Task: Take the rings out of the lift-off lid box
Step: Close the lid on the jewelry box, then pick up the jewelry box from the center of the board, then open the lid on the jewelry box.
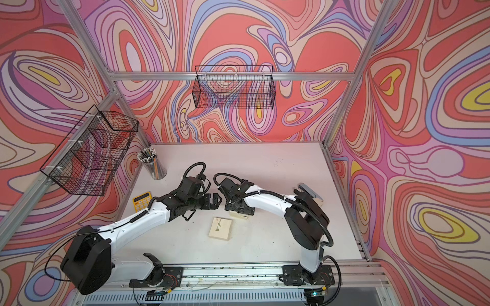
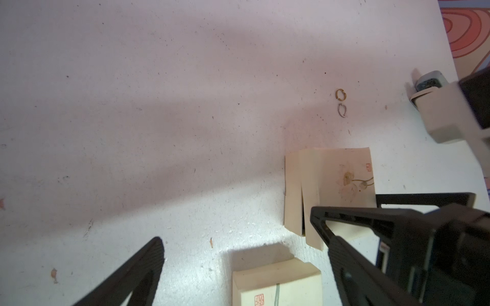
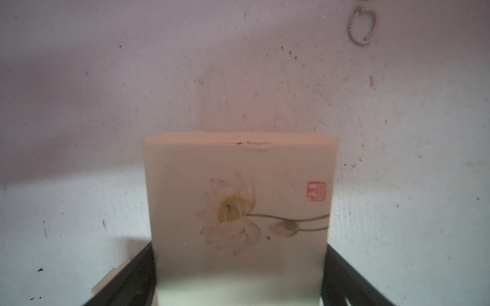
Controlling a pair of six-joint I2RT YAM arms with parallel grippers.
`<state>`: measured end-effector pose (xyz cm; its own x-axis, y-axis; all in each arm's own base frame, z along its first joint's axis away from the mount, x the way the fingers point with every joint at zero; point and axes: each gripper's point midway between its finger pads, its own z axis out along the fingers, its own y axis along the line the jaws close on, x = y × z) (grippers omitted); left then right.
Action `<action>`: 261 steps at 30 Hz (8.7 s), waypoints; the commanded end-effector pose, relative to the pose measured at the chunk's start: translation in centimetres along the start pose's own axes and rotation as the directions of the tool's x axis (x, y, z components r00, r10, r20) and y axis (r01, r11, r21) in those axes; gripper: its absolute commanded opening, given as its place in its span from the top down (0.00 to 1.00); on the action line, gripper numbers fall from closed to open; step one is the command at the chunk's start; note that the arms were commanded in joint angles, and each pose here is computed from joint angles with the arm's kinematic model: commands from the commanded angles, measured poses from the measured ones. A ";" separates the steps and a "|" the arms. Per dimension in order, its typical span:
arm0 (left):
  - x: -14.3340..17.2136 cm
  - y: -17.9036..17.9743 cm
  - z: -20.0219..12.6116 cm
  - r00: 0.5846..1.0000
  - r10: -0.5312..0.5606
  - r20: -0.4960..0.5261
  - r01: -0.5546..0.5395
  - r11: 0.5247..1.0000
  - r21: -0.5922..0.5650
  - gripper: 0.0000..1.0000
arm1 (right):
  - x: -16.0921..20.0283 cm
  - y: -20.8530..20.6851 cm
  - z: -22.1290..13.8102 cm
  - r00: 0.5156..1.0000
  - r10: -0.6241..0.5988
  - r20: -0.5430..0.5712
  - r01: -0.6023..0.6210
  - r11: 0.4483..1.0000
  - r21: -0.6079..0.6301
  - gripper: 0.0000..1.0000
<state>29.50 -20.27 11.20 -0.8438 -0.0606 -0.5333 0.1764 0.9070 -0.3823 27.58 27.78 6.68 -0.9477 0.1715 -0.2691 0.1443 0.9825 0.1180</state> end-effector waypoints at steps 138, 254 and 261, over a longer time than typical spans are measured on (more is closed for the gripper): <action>10.8 -2.7 -0.8 0.964 0.036 -0.265 -0.084 0.981 -0.173 0.00 | -4.1 -6.8 -3.9 0.973 -0.018 0.231 0.059 0.983 -0.172 0.02; 1.1 -7.6 3.6 0.974 -0.043 -0.223 0.069 0.992 0.109 0.14 | -0.4 -3.5 -2.4 0.989 0.104 0.102 -0.028 0.823 -0.568 0.07; 1.5 -8.2 4.1 0.967 -0.081 -0.243 0.121 0.981 0.155 0.13 | -0.4 -3.4 -2.2 0.991 0.093 0.101 -0.021 0.829 -0.559 0.08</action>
<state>28.89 -28.84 9.77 -0.9513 -0.0055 -0.3083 0.1589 0.8481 -0.5054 26.66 24.19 8.73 -0.8961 0.2658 -0.3556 -0.0253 0.7691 0.6386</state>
